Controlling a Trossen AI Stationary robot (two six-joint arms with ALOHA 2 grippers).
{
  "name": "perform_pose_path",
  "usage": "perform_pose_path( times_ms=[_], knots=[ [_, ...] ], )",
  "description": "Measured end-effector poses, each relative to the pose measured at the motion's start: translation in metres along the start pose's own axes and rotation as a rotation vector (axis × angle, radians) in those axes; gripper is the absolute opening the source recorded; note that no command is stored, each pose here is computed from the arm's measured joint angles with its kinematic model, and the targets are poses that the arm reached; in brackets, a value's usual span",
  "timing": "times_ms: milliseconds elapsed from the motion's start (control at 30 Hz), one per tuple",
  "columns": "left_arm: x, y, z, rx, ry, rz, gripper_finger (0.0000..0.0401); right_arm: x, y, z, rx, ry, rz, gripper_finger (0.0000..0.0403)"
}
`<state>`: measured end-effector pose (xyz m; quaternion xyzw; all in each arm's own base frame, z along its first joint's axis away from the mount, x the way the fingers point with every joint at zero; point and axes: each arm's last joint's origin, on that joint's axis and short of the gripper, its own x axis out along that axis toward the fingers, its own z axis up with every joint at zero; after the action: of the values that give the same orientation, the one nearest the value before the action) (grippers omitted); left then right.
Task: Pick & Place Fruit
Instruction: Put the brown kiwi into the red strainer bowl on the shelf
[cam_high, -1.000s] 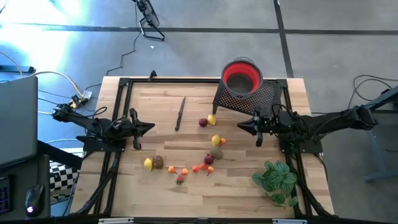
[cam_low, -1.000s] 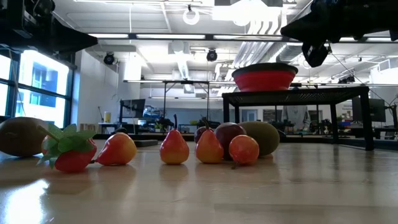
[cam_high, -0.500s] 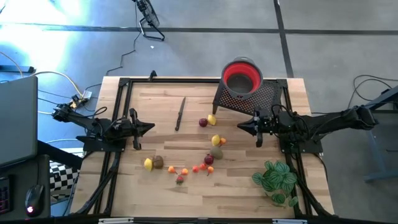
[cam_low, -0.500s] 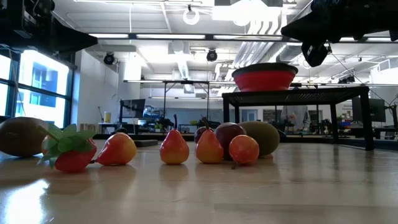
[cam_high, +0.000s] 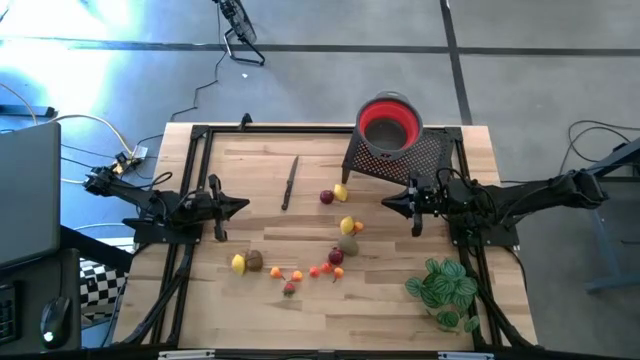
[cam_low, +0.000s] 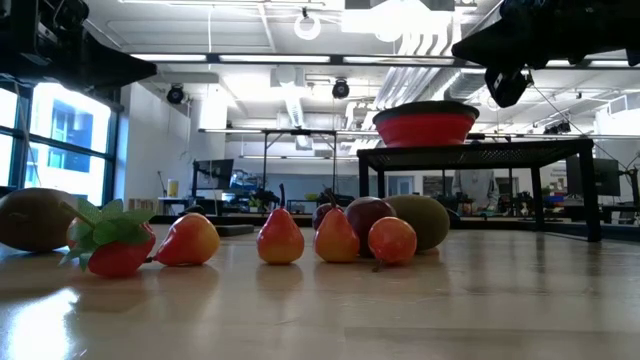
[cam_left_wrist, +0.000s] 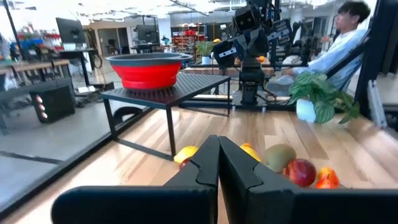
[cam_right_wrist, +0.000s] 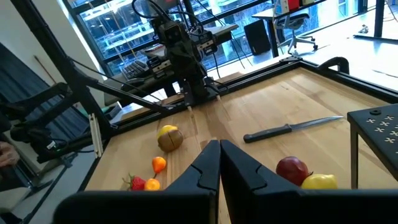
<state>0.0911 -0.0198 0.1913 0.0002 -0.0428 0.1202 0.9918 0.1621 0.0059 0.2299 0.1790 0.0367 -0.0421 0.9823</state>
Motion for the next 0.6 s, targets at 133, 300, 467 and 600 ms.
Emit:
perform_pose_path(
  times_ms=[133, 300, 467, 600],
  knots=[
    [0.0000, -0.0006, 0.0030, -0.128, -0.026, -0.027, 0.0000, 0.0000, 0.0000, 0.0000, 0.000, 0.000, -0.001, 0.0003],
    [0.0000, 0.0001, 0.0032, -0.209, -0.028, -0.005, 0.0000, 0.0000, -0.0002, 0.0001, -0.010, -0.003, -0.008, 0.0003],
    [-0.0001, 0.0016, 0.0029, -0.213, -0.028, 0.046, 0.0000, 0.0000, -0.0002, 0.0001, -0.026, -0.002, -0.008, 0.0003],
    [-0.0001, 0.0016, 0.0029, -0.236, -0.029, 0.047, 0.0000, 0.0000, -0.0002, 0.0000, -0.026, -0.002, -0.007, 0.0003]
  ],
)
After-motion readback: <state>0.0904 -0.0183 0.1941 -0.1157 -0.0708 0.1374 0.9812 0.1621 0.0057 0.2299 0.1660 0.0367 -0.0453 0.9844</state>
